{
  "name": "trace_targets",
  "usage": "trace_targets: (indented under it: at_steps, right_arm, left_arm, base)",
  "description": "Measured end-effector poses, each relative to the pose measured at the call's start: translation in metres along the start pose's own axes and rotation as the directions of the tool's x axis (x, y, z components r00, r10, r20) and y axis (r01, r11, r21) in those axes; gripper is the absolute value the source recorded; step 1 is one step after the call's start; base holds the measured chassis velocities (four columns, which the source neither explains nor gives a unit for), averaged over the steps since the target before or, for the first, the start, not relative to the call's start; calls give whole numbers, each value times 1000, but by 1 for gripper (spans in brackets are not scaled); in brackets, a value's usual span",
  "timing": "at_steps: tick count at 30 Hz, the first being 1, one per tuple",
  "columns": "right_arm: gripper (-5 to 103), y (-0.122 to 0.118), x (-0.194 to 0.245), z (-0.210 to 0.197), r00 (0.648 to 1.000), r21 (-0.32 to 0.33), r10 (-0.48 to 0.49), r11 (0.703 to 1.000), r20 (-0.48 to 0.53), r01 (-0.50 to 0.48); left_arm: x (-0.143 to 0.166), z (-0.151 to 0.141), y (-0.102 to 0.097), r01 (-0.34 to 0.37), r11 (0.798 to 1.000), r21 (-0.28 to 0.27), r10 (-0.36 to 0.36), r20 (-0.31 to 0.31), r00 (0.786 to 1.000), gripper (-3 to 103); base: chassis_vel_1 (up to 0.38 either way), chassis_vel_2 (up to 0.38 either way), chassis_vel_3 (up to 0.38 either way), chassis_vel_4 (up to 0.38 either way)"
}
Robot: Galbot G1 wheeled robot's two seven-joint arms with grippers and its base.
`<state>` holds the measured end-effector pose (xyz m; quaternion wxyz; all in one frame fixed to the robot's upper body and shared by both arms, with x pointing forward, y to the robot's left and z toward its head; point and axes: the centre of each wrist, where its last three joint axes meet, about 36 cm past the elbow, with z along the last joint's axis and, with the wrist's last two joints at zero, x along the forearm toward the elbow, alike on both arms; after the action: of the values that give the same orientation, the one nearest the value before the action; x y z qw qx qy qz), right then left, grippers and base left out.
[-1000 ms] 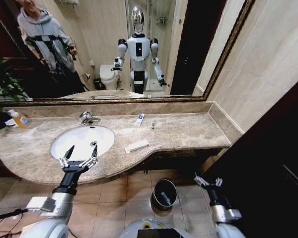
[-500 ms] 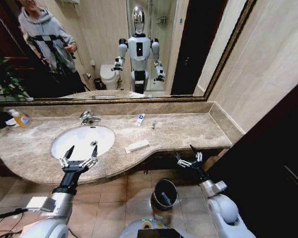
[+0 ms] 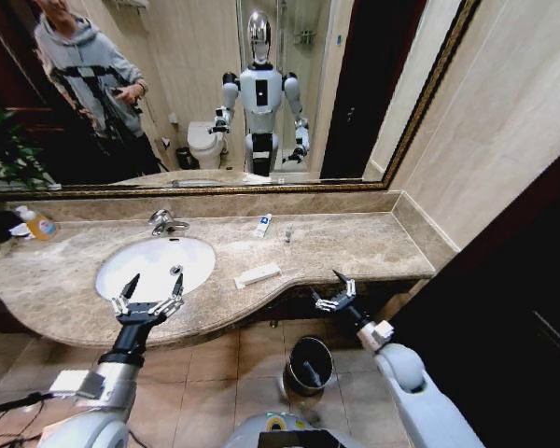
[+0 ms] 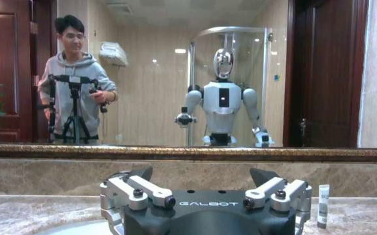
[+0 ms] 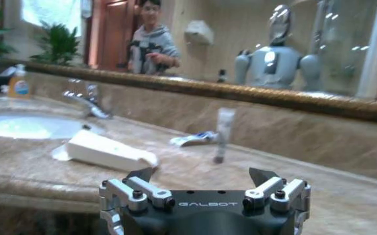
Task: Pick up the trash from the sink and place it in the trash bin.
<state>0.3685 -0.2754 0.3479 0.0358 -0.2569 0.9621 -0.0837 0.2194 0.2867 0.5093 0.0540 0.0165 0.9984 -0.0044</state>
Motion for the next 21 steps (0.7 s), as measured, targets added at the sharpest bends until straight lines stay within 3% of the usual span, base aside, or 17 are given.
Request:
trace_targets:
  at_steps: [5,21]
  right_arm:
    - [100,15,-41,11,997,-23,-82,996,-9,82]
    - [100,17,-95,15,994,-2,-110,994,-23,110]
  left_arm:
    - [0,0,0,0,1000,0,0,0,1000,100]
    - [0,0,0,0,1000,0,0,0,1000,100]
  base:
    - [0,0,0,0]
    - [0,0,0,0]
